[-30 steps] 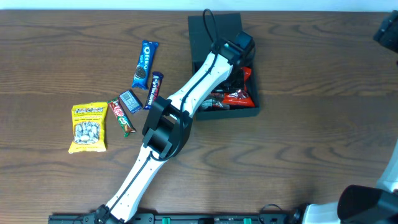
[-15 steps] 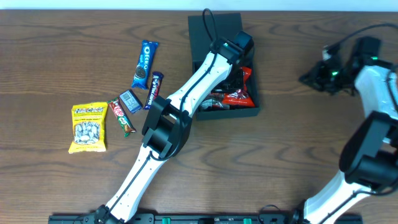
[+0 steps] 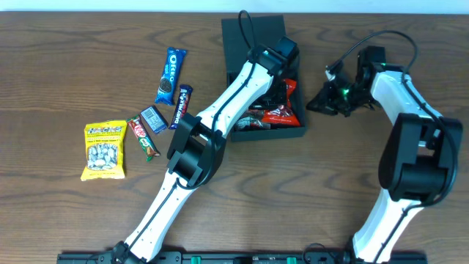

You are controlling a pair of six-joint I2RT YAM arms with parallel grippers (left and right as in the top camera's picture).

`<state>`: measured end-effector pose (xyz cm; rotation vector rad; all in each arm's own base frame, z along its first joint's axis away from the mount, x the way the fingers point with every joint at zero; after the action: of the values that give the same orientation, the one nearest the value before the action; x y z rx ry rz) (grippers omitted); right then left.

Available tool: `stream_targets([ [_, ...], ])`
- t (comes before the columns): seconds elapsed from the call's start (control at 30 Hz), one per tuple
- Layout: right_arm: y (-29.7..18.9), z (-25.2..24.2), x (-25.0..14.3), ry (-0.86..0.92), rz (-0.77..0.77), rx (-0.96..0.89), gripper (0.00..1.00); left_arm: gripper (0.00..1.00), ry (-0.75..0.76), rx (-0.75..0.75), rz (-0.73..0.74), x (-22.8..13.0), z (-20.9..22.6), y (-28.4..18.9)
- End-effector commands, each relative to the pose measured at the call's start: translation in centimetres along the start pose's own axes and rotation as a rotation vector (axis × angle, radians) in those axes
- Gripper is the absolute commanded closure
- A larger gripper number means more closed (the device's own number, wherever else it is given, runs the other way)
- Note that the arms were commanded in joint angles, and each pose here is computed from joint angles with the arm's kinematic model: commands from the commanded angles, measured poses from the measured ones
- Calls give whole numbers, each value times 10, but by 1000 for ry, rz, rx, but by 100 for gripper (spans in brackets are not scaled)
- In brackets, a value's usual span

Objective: Pack container

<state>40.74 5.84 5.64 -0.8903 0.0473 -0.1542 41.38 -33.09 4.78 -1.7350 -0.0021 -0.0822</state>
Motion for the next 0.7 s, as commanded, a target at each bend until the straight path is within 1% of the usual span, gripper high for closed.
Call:
stream_targets([
  [0.0,14,6,-9,-10,51,-2,99,94,-14,-17,-7,6,0,-3],
  [0.3,41,41,-25,-96,116,7,99,94,-39,-48,15,2,-5,-3],
  [0.53,42,43,-24,-84,110,8,99,94,-43,-38,42,-3,-2,-3],
  [0.67,43,43,-21,-81,101,9,99,94,-54,-57,89,-12,-5,-4],
])
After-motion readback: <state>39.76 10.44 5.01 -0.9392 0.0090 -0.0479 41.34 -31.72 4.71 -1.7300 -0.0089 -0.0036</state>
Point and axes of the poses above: each gripper's point midway between its finger pads, its own y axis out along the fingers, its own z axis along the line the jaws close on, x = y × z, the point moved 2 cm from there along -y, back along the fingers, and after that the axes turned 1 degree about y, right-handed, at the moved point
